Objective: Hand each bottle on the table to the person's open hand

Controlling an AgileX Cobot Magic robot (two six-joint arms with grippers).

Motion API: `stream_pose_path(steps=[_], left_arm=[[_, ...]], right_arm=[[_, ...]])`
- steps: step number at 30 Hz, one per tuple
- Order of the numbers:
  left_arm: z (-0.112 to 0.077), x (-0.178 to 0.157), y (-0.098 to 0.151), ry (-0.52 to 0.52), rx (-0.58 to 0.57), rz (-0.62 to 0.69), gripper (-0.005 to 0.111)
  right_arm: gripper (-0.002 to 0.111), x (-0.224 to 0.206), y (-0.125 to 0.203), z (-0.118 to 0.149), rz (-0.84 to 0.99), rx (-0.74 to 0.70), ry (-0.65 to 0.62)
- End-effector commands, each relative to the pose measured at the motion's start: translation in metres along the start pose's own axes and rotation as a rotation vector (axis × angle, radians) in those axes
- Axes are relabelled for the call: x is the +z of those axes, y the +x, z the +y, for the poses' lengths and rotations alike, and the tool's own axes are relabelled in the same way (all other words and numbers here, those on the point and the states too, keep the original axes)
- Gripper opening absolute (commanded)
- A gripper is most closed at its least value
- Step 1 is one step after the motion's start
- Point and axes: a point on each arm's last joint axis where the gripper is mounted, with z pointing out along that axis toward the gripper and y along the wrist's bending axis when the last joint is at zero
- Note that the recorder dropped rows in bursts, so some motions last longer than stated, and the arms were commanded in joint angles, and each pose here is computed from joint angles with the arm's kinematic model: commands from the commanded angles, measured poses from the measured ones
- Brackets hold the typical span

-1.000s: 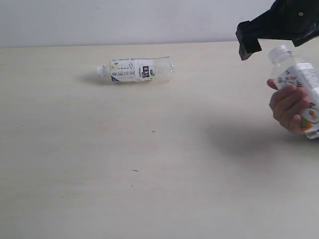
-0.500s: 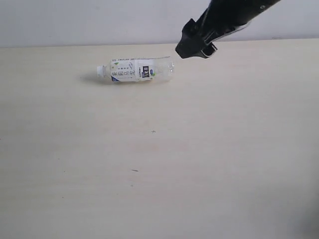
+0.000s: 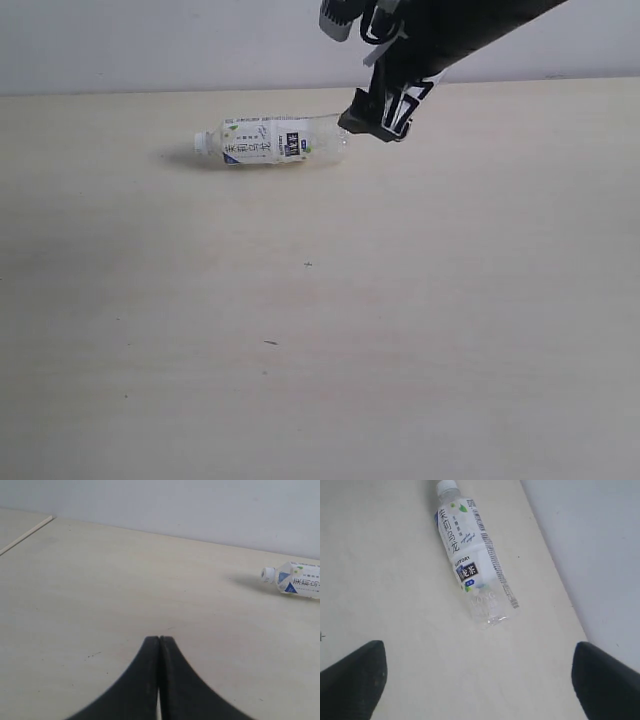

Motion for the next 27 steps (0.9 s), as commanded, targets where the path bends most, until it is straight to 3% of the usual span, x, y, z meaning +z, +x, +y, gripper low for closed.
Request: stream_pose_path(steps=[1,4,8,14,19,23,27], left_arm=[[0.0,0.0,-0.001,0.007,-0.003,-0.008,0.0],[0.0,0.0,-0.001,0.007,-0.003,-0.008,0.0],[0.0,0.0,-0.001,0.007,-0.003,-0.008,0.0],[0.0,0.0,-0.001,0.007,-0.003,-0.008,0.0],[0.0,0.0,-0.001,0.007,-0.003,-0.008,0.0],[0.0,0.0,-0.001,0.007,-0.003,-0.008,0.0],[0.0,0.0,-0.001,0.007,-0.003,-0.008,0.0]], right_arm=[[0.075,-0.019,-0.008,-0.002,-0.027,0.117,0.008],[0.047,-0.032,-0.007,0.003,0.016,0.193,-0.047],[0.002,-0.05,-0.003,0.011,0.102,0.207,-0.122],[0.0,-0.09,-0.003,0.018,0.159,0.3,-0.15],[0.0,-0.131,0.006,0.021,0.212,0.509,-0.032],[0.0,-0.157,0.017,0.04,0.102,0.599,0.021],[0.0,-0.192,0.049,0.091,-0.151,0.724,0.037]])
